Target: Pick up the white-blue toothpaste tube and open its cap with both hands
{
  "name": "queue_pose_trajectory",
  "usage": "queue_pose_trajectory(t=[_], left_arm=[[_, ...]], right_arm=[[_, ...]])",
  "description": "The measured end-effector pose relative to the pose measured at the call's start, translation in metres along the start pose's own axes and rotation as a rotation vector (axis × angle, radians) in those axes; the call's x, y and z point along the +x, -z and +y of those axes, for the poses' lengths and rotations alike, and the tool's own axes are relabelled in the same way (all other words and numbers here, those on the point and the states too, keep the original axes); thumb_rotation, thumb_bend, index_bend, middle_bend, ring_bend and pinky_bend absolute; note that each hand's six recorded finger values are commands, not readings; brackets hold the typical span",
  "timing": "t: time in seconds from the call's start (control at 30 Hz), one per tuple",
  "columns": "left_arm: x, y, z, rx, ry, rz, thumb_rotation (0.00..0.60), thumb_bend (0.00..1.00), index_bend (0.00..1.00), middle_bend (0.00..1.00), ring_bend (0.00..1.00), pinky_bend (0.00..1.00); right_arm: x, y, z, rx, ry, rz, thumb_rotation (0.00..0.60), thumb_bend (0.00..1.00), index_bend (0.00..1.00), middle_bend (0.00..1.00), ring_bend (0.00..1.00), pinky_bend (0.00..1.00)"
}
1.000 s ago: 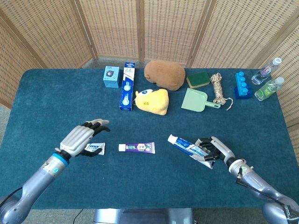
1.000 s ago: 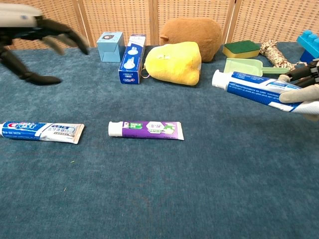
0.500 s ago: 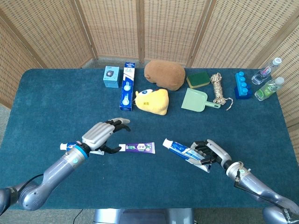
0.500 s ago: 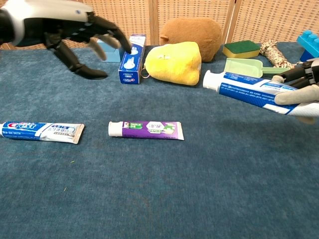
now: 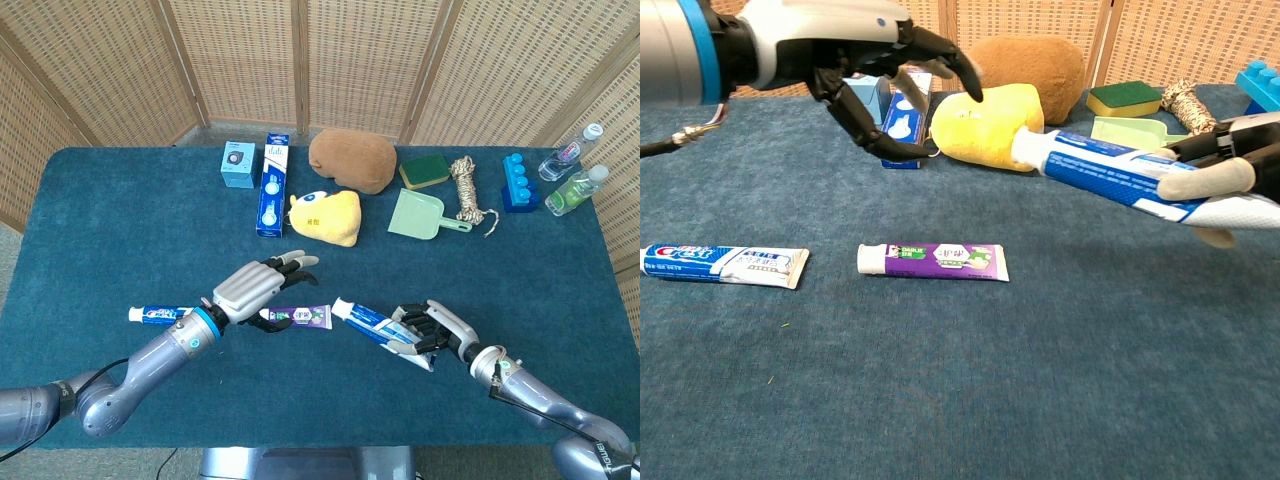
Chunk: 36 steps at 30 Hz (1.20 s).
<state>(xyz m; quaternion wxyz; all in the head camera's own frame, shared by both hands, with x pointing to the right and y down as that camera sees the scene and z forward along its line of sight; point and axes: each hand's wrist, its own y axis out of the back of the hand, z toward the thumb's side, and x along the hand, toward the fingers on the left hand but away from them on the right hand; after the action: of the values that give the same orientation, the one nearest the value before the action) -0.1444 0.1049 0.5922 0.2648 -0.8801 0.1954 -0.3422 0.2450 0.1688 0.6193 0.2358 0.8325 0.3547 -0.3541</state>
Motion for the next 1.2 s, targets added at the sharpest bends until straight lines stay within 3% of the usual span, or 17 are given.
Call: queue_pose_trajectory(t=[0.23,0.63,1.2], left_arm=[[0.008,-0.005,-0.004,0.032,-0.029,-0.04,0.6,0.29,0.2,0.06,0.0,0.17],[0.014,-0.012,-0.016,0.013,0.001,-0.059,0.6,0.29,0.2,0.06,0.0,0.17],[0.016,-0.018,-0.021,-0.01,0.007,-0.066,0.6,0.29,0.31,0.1,0.01,0.17]], right_arm=[[-0.003,-0.004,-0.013,-0.026,-0.047,0.004,0.6,0.47,0.96,0.78,0.72,0.69],[-0.006,-0.004,-0.021,-0.033,-0.086,0.001,0.6,0.48,0.96,0.79,0.72,0.69],[-0.011,-0.009,-0.025,-0.062,-0.104,0.008,0.6,0.48,0.96,0.79,0.72,0.69]])
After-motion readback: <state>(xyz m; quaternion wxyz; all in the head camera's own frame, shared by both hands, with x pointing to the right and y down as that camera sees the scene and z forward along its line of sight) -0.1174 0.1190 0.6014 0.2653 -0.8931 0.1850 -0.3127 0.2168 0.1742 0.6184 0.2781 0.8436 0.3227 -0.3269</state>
